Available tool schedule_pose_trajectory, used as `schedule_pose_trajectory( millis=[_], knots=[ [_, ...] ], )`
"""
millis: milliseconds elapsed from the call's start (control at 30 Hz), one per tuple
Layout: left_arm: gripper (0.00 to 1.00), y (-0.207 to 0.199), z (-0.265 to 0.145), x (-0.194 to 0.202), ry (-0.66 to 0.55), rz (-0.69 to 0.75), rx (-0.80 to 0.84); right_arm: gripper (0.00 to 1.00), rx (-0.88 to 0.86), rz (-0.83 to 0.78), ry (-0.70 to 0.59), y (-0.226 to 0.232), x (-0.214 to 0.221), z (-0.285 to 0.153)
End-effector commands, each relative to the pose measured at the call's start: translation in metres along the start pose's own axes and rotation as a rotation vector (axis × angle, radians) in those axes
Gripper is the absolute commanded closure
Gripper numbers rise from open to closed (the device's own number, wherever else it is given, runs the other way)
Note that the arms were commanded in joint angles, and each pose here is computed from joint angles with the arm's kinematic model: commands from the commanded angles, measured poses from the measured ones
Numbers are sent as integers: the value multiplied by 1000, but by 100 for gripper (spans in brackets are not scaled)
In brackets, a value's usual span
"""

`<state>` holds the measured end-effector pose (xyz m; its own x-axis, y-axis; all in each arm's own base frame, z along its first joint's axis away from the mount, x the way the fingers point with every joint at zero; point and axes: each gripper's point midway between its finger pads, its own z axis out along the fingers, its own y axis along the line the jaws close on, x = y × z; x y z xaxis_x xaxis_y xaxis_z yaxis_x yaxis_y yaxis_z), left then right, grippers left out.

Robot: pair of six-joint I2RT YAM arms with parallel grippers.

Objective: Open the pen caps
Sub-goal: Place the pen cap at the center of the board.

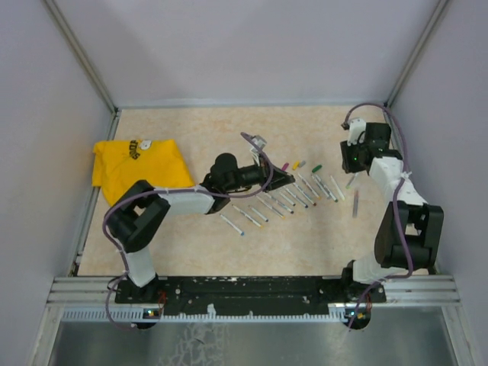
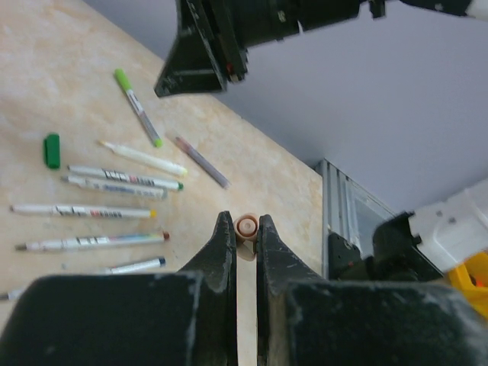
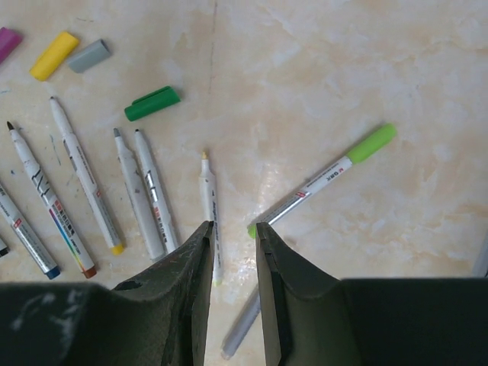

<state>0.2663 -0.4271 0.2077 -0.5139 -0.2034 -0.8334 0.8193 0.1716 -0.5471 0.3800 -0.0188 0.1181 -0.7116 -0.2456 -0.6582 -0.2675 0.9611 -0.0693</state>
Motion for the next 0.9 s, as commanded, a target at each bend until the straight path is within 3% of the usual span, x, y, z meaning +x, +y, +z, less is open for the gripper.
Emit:
schedule_pose_trajectory(
  millis=[0,167,467,867],
  knots=[
    [100,31,43,1,36,40,-37,71,47,35,-122,-16,-24,-20],
    [100,74,91,10,76,43,-99,72,62,85,-158,-29,-26,-30],
    [100,116,174,15,81,83,-159,72,87,104,-193,-36,-30,-40],
    [100,176,210,38,-5,180,-348,72,102,120,-225,-42,-34,-49]
  ],
)
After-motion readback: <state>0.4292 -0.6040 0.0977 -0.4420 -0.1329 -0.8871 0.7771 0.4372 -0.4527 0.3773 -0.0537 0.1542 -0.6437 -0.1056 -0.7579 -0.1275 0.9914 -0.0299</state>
